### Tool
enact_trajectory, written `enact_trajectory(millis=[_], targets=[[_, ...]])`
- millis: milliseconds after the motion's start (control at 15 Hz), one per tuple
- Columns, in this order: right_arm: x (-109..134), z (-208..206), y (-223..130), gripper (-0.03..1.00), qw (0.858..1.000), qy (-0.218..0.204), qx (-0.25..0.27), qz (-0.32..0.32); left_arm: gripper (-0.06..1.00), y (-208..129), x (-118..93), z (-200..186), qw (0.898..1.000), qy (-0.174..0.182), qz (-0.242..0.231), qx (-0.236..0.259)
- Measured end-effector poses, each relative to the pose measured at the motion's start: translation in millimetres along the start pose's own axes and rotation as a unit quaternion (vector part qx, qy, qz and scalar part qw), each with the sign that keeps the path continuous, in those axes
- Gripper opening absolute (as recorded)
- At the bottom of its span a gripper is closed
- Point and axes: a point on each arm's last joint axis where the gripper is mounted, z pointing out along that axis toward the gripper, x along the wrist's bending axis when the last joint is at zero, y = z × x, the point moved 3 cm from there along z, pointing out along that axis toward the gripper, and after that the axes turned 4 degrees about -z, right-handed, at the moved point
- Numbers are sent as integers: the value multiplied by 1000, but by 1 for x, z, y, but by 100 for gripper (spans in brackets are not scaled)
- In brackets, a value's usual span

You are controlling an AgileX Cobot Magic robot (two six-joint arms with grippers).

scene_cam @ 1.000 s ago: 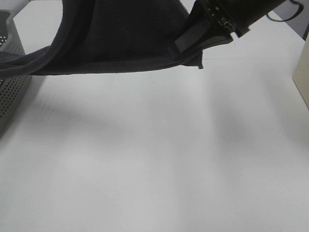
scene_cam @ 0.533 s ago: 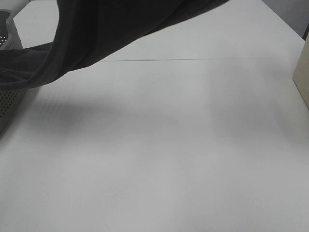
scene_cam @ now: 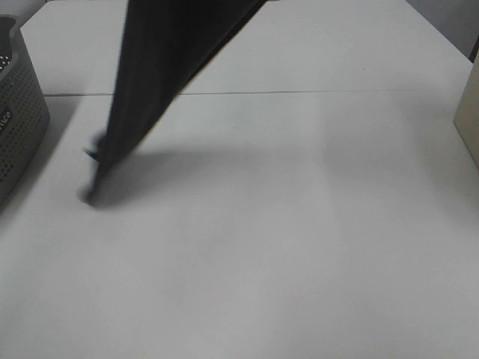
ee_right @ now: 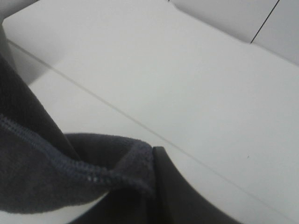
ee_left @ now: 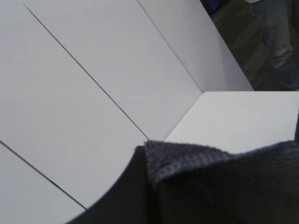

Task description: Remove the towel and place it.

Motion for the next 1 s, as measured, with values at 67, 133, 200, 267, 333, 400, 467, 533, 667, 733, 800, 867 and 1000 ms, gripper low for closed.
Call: enact_trajectory(millis=[67,133,200,267,333,400,467,533,667,733,800,867,1000], targets=[[-3,1,2,2,1000,-13,-10,-5,0,0,1,2,1000,5,2,-6],[-9,1,7,2,999,-38,-30,-15,0,-2,5,5,1000,14,2,-14],[-15,0,10,2,997,-63,-41,-22,0,-5,10,8,999,24,-6,-20],[-19,-1,12,2,995,-82,-48,-19,0,-12,18,13,999,38,-23,-23],[-22,0,13,2,994,-93,-55,-11,0,-19,25,19,997,51,-50,-32],[-25,7,16,2,991,-105,-75,19,0,-30,33,30,990,67,-105,-60],[-26,11,16,2,991,-105,-78,29,0,-32,32,33,988,68,-118,-67],[-26,21,16,2,990,-104,-86,48,0,-36,31,39,985,69,-136,-75],[-25,38,13,2,989,-100,-89,66,0,-46,25,52,983,68,-149,-86],[-24,47,10,2,989,-98,-83,69,0,-52,24,57,983,66,-152,-79],[-24,53,8,2,990,-97,-81,69,0,-57,25,60,983,69,-151,-81],[-24,58,9,2,989,-97,-88,69,0,-57,26,60,982,71,-150,-85],[-24,60,13,2,986,-99,-109,76,0,-61,37,60,980,87,-150,-103]])
